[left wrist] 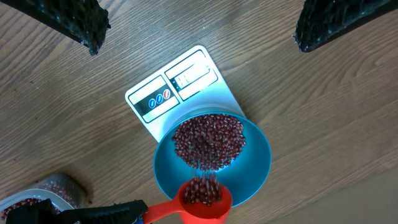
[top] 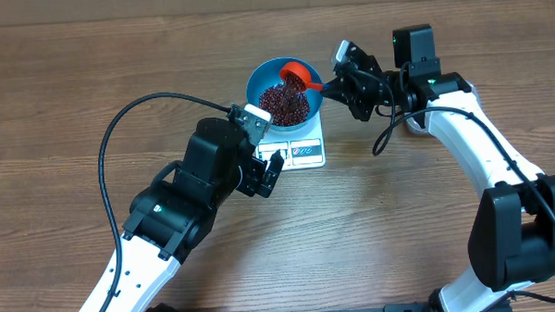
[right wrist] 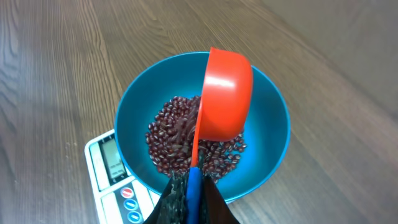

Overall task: Scoop item into bowl and weigh 150g on scale
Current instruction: 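Tip the red scoop to pour beans into the teal bowl, then move the empty scoop back right over the bean container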

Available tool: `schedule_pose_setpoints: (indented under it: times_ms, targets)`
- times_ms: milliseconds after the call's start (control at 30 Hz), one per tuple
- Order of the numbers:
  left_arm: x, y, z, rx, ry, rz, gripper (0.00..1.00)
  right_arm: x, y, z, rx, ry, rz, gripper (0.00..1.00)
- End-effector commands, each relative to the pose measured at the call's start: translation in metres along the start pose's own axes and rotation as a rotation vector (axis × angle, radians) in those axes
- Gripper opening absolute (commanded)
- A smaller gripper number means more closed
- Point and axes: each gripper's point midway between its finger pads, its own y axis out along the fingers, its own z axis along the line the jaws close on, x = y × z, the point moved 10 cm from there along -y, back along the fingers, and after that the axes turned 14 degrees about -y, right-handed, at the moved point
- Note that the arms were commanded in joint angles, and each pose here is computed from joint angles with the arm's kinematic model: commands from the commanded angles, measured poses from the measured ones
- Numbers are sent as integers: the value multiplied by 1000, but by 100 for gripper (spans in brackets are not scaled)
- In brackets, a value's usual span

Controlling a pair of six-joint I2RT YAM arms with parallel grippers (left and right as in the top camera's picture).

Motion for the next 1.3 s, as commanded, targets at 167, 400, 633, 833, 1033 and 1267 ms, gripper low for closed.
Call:
schedule_pose_setpoints:
  times_ms: [167,400,633,833,1033,1267]
  targets:
    - [-1,1,1,3,17,5,100,8,-2,-8,-49,-268,20,4]
    - [-1,1,1,2,17,5,100,8,-3,-12,-82,-294,44,4]
    - [-1,1,1,2,17,5,100,9,-3,-12,-85,-284,42,4]
    - [-1,1,1,2,17,5,100,25,-18,-12,-121,-122,13,4]
    - [-1,1,1,2,17,5,100,45,-50,-4,-217,55,79,4]
    - [-1,1,1,2,17,4,100,27,-86,13,-464,434,432,4]
